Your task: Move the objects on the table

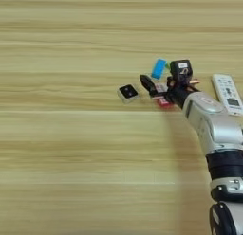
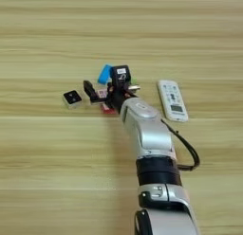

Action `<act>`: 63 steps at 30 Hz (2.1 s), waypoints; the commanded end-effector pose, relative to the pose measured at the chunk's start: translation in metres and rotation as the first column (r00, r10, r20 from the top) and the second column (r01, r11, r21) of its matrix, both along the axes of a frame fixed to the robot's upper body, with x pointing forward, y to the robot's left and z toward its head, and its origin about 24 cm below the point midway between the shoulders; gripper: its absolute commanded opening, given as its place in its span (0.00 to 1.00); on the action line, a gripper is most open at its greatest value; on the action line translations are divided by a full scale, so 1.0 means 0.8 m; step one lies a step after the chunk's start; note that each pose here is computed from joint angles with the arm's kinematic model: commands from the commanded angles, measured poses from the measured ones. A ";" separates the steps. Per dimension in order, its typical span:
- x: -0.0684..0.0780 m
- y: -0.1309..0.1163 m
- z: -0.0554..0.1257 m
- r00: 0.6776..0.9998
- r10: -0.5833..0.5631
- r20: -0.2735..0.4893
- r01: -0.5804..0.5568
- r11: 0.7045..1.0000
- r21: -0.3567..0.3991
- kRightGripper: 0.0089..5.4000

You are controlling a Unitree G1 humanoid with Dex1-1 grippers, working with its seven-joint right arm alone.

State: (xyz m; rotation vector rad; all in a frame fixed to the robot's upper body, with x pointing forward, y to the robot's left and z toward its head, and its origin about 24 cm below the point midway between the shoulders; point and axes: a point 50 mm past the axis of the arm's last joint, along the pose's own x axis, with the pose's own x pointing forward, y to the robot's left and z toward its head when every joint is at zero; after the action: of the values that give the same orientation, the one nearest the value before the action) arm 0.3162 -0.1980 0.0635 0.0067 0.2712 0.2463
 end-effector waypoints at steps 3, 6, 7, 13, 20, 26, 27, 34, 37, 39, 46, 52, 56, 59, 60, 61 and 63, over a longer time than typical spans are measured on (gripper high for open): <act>0.007 0.012 0.049 0.984 0.049 0.169 -0.047 0.999 -0.016 1.00; 0.002 0.021 0.049 0.983 0.084 0.165 -0.083 0.996 -0.016 1.00; 0.001 0.024 0.048 0.982 0.096 0.163 -0.095 0.995 -0.018 1.00; -0.006 0.036 0.044 0.977 0.150 0.150 -0.146 0.989 -0.033 1.00; -0.007 0.044 0.038 0.975 0.180 0.129 -0.175 0.983 -0.053 1.00; -0.006 0.050 0.032 0.973 0.202 0.113 -0.195 0.978 -0.071 1.00; -0.006 0.051 0.031 0.973 0.206 0.107 -0.199 0.977 -0.073 1.00; -0.005 0.057 0.023 0.970 0.230 0.077 -0.224 0.971 -0.079 1.00; -0.004 0.057 0.021 0.971 0.229 0.069 -0.224 0.971 -0.081 1.00; -0.003 0.056 0.020 0.972 0.227 0.066 -0.222 0.972 -0.079 1.00; 0.001 0.056 0.016 0.972 0.230 0.042 -0.226 0.971 -0.083 1.00; 0.003 0.057 0.012 0.971 0.237 0.027 -0.234 0.968 -0.092 1.00; 0.005 0.058 0.010 0.970 0.242 0.017 -0.240 0.966 -0.099 1.00; 0.006 0.059 0.008 0.969 0.248 0.008 -0.246 0.964 -0.104 1.00; 0.007 0.059 0.008 0.969 0.249 0.005 -0.247 0.963 -0.105 1.00; 0.007 0.059 0.007 0.969 0.249 0.002 -0.247 0.963 -0.105 1.00; 0.008 0.059 0.007 0.969 0.248 -0.001 -0.247 0.963 -0.105 1.00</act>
State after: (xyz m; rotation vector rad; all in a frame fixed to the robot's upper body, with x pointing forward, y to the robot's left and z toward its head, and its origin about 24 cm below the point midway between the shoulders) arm 0.3026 -0.1552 0.0315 -0.0803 0.4229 0.4717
